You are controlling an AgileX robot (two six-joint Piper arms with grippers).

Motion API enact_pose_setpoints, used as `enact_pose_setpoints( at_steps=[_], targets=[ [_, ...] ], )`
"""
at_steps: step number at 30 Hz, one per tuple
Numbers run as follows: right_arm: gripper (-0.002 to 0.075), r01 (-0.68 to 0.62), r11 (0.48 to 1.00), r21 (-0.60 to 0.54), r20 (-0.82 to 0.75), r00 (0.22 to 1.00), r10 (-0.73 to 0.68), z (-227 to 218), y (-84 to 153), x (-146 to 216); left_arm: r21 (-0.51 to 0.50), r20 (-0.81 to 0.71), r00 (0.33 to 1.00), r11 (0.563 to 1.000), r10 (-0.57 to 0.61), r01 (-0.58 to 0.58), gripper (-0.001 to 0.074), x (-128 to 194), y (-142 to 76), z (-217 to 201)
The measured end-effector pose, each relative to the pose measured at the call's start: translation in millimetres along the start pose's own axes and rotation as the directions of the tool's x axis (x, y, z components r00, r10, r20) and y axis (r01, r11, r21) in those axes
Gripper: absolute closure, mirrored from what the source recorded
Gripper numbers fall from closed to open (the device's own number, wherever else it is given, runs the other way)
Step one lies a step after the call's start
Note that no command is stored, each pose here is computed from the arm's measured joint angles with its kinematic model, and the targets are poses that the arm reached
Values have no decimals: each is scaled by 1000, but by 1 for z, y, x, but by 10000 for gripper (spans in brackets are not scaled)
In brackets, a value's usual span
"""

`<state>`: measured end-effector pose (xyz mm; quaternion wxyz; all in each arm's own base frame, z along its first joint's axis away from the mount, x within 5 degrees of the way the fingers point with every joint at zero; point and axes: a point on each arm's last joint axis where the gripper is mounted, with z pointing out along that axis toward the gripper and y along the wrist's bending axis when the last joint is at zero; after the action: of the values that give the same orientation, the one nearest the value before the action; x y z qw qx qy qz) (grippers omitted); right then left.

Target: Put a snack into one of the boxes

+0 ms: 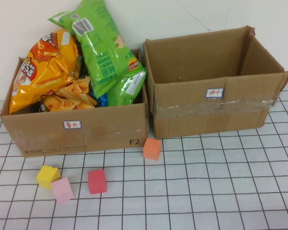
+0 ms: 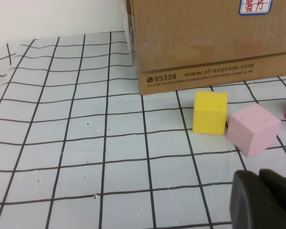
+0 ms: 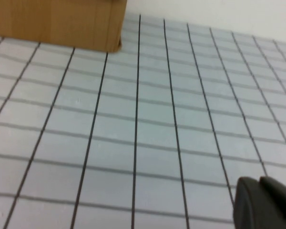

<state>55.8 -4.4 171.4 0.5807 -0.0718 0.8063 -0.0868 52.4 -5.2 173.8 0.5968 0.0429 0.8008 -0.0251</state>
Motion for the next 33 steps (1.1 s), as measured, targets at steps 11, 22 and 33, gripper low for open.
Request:
enact_pose_setpoints(
  at_steps=[11,22,33],
  targets=[
    [727,-39,999,-29,-52,998,37,0,3,5,-1,-1,1000,1000,2,-2,736,0,0,0],
    [727,-51,998,-48,-51,998,48,0,5,5,-1,-1,1000,1000,2,-2,736,0,0,0],
    [727,-96,995,-39,-32,995,94,-2,4,4,-1,-1,1000,1000,2,-2,736,0,0,0]
  ],
)
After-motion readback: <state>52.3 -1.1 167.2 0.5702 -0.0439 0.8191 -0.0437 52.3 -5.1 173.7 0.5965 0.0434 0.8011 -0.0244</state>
